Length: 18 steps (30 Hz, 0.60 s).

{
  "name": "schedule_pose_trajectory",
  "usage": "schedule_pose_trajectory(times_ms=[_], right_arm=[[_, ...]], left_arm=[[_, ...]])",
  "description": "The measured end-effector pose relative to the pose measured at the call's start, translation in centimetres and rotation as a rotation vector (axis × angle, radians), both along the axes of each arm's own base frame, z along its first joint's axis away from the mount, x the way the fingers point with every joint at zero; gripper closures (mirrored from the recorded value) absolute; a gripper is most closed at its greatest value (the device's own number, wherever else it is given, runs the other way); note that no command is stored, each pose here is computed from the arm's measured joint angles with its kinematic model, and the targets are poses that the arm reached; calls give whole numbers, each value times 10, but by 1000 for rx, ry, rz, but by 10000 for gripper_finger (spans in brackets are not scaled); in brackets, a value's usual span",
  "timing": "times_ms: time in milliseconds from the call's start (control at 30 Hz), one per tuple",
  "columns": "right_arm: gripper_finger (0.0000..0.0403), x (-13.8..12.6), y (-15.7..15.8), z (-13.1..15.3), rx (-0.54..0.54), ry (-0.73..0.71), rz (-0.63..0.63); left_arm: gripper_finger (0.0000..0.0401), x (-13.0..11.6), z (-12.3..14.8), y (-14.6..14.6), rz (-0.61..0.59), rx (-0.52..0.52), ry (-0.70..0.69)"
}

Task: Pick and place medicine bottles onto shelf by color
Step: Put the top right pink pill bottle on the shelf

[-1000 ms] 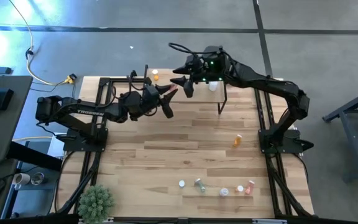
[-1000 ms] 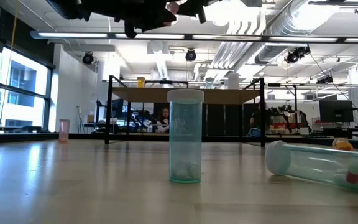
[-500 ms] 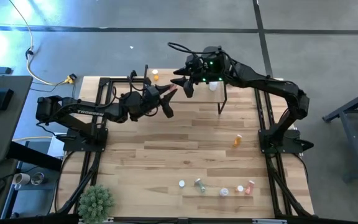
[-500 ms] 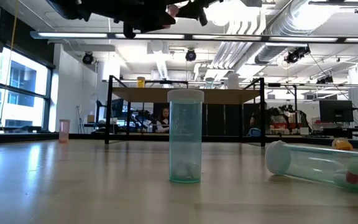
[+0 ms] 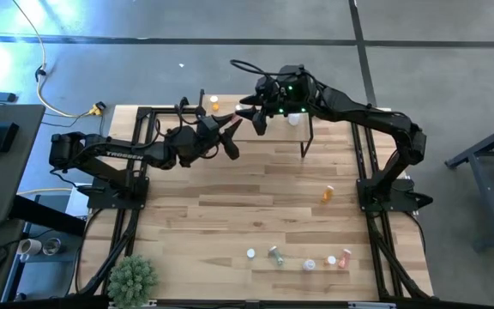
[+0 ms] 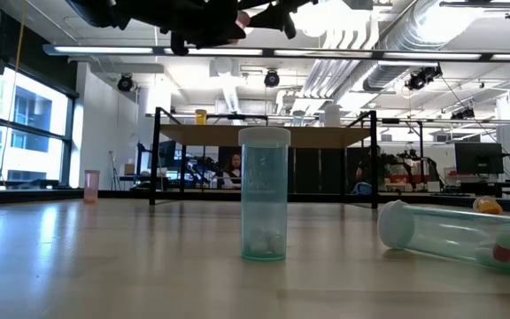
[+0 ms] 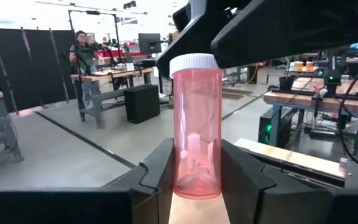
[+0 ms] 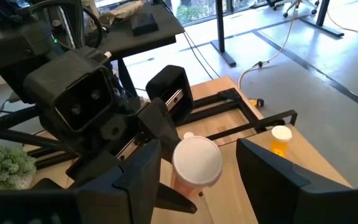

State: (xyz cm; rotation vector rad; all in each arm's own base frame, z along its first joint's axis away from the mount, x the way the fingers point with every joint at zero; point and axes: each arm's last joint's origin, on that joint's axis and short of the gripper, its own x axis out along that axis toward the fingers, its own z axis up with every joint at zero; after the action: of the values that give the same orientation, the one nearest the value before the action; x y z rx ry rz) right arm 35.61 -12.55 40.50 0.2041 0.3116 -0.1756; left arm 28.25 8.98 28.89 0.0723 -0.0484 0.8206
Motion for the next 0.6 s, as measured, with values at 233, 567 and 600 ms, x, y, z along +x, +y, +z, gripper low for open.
schedule_pose_trajectory(times_ms=[233,567,600], right_arm=[[204,4,-2,-5,7,7,-14],[254,5,-2,-4,12,1,-17],[261,5,-2,-4,12,1,-17]], left_arm=[[304,0,0,0,0,0,2],[304,0,0,0,0,0,3],[304,0,0,0,0,-1,3]])
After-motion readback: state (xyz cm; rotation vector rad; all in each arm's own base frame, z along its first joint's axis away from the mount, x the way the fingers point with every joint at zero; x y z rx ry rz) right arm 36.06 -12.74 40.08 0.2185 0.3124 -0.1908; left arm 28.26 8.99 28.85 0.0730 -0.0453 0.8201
